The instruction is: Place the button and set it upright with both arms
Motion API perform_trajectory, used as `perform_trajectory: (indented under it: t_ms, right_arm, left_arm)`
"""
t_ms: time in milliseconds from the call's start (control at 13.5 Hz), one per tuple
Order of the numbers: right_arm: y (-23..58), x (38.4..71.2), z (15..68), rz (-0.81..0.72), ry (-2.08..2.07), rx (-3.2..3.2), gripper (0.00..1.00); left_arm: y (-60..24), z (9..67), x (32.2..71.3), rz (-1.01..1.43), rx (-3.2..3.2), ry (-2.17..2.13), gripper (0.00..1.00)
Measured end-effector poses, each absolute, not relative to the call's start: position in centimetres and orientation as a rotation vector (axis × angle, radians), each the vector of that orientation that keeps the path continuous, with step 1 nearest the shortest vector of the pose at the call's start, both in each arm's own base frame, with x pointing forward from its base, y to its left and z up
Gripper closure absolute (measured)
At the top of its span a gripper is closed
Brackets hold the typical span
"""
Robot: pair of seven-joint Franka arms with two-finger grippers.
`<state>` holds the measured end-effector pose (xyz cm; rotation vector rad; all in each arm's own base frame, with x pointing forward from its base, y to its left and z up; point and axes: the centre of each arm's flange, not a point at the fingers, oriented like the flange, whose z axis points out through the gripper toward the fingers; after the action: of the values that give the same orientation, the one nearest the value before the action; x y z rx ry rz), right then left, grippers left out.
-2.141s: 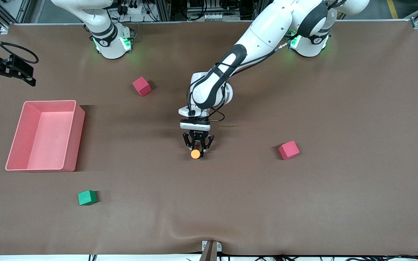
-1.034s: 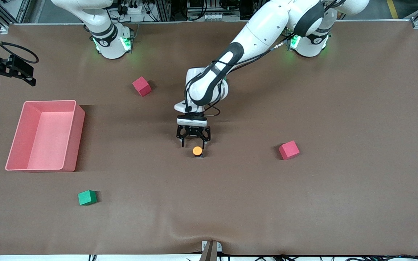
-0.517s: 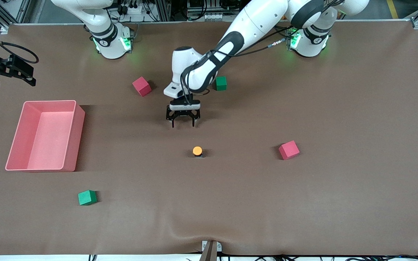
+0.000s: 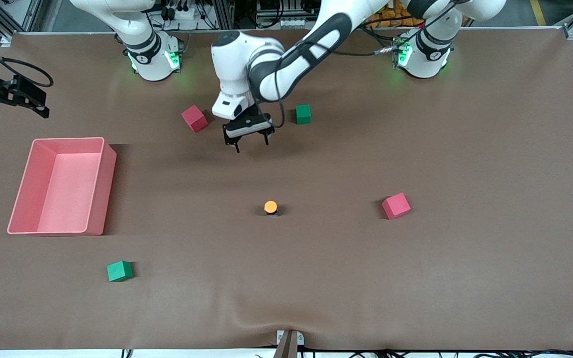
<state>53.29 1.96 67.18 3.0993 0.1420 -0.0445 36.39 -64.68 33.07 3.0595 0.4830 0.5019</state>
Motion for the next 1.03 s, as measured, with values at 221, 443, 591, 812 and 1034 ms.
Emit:
perform_trajectory:
  t_ms: [221,443,591,812,1034]
  right_arm:
    - [2.0,53.3,67.2,-0.045,0.142,3.1,0.0]
    - [2.0,53.3,67.2,-0.044,0.142,3.102,0.0]
    - [2.0,53.3,67.2,-0.044,0.143,3.103,0.0]
    - [2.0,53.3,67.2,-0.045,0.142,3.103,0.0]
    - [2.0,53.3,67.2,-0.046,0.143,3.103,0.0]
  left_arm:
    - [-59.8,43.0,40.2,0.354,3.086,0.471,0.0]
    - [-52.7,51.7,43.5,0.33,3.139,0.47,0.0]
    - [-48.3,55.5,44.4,0.323,3.209,0.441,0.0]
    - [-41.4,59.4,46.5,0.216,3.279,0.331,0.0]
    - [-33.5,62.2,49.7,0.053,3.23,0.31,0.0]
